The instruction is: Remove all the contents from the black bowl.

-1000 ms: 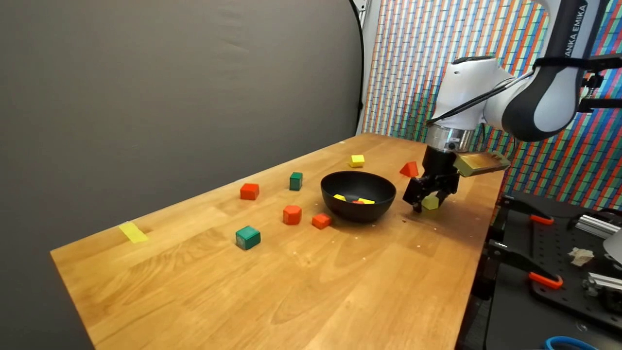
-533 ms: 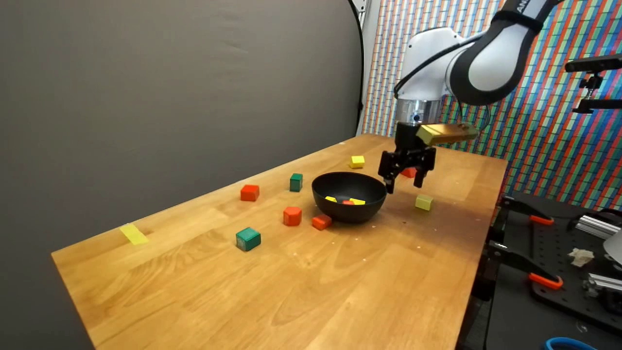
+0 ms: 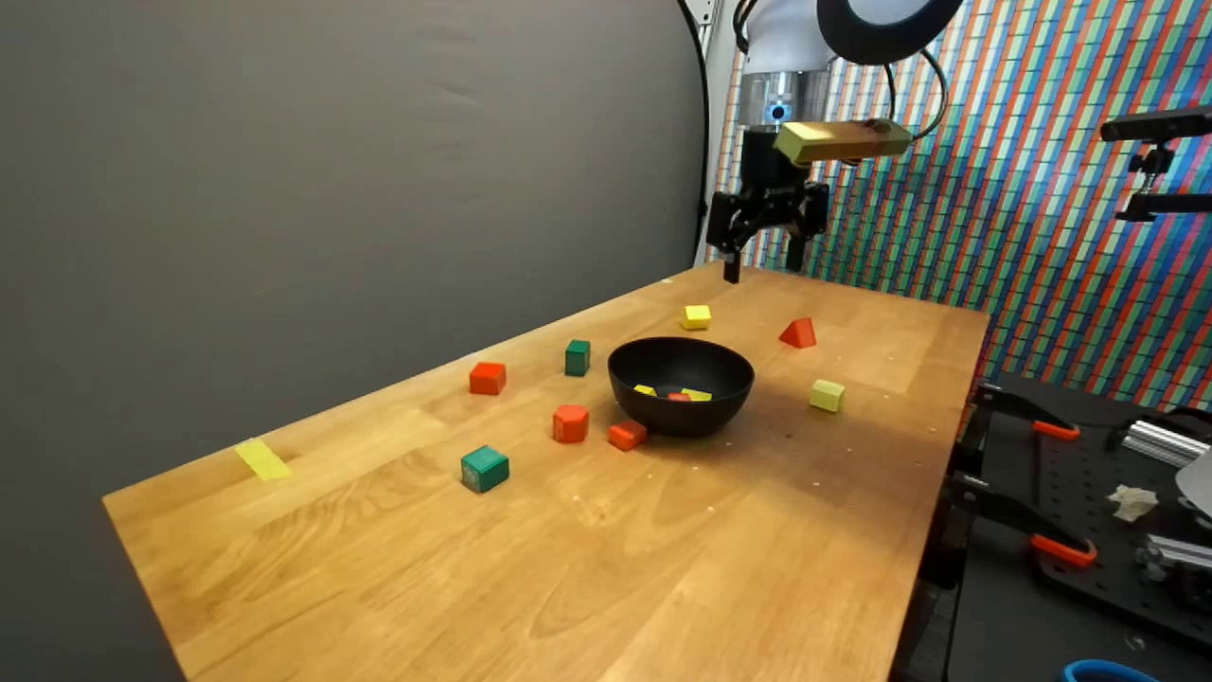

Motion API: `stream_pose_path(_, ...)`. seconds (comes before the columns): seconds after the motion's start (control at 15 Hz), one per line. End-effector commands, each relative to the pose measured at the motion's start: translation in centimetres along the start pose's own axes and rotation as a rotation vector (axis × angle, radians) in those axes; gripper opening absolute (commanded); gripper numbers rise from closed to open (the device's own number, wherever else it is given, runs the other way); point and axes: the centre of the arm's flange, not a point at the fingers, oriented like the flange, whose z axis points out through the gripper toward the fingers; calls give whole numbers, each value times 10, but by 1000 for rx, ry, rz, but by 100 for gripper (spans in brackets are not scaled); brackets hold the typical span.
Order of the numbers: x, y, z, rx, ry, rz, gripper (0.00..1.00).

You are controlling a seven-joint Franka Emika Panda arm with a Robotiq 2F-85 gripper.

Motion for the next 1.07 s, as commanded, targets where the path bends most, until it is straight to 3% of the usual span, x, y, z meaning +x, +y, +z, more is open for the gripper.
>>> stream_pose_path(0.0,1,-3,-10,-11,7,-27,100)
stream_pose_path(0.2,-2,-4,-10,-17,4,-36,100)
stream_pose_path(0.27,-3,-4,-3,-53,29,-134,100)
stream_pose_path(0.53,12,-8,15,-26,141,-333,100)
stream_pose_path(0.73,35,-11,25,59,219,-443,100)
stream_pose_path(0.8,50,-19,25,144,197,-433,100)
stream_pose_path(0.87,23,-11,22,49,193,-383,100)
stream_pose_path(1.0,33,-15,30,96,198,-403,100)
